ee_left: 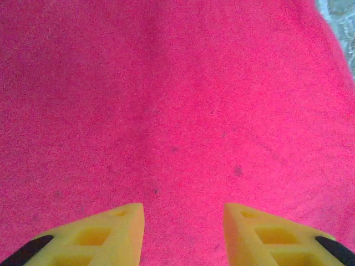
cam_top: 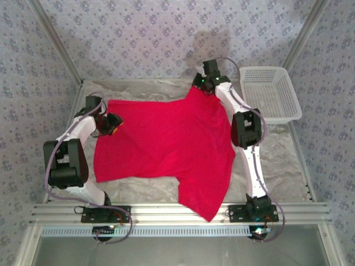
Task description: Fold the inside-out t-shirt
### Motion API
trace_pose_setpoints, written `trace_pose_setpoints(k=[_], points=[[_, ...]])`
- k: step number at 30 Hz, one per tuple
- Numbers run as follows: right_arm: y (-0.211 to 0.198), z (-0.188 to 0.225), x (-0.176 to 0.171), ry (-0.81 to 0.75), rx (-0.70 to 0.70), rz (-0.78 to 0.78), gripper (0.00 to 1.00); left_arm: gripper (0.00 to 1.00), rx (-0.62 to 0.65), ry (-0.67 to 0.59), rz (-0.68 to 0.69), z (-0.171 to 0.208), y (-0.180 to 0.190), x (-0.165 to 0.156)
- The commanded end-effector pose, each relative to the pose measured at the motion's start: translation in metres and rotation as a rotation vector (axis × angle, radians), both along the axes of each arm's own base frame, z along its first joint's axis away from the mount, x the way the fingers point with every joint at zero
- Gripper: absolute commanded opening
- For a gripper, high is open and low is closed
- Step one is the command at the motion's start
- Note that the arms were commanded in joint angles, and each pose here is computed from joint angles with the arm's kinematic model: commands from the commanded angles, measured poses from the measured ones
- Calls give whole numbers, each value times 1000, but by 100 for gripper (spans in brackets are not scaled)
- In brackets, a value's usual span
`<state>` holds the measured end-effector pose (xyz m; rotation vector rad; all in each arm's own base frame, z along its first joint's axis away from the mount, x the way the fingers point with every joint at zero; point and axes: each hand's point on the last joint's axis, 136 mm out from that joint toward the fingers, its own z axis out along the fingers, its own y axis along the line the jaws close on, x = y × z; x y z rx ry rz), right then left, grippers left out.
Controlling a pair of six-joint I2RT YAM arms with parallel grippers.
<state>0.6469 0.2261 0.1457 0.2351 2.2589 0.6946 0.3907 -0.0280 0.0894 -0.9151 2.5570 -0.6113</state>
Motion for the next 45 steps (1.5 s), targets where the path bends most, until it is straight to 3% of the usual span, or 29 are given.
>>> trace_pose_setpoints(k=[1,2,4,8,16,22,38,45], points=[[26,-9,22,-60,91,112,43,41,-27,17,-14,-12,-9,2],[28,-7,21,-52,100,115,53,41,-23,20,-20,-13,-11,2],[25,-13,11,-6,59,101,59,41,-15,25,-20,-15,-10,2],[-7,-25,-17,68,-67,10,59,41,-22,18,-18,-14,-13,4],[-19,-57,-65,166,-195,77,59,41,-20,26,-49,-14,-24,10],[-31,-78,-70,210,-212,66,59,41,-19,29,-51,-17,-26,9],[-71,-77,-88,269,-352,-32,62,41,-18,31,-46,-19,-25,15],[-77,-82,-75,262,-313,-68,58,41,-20,34,-46,-21,-26,16]])
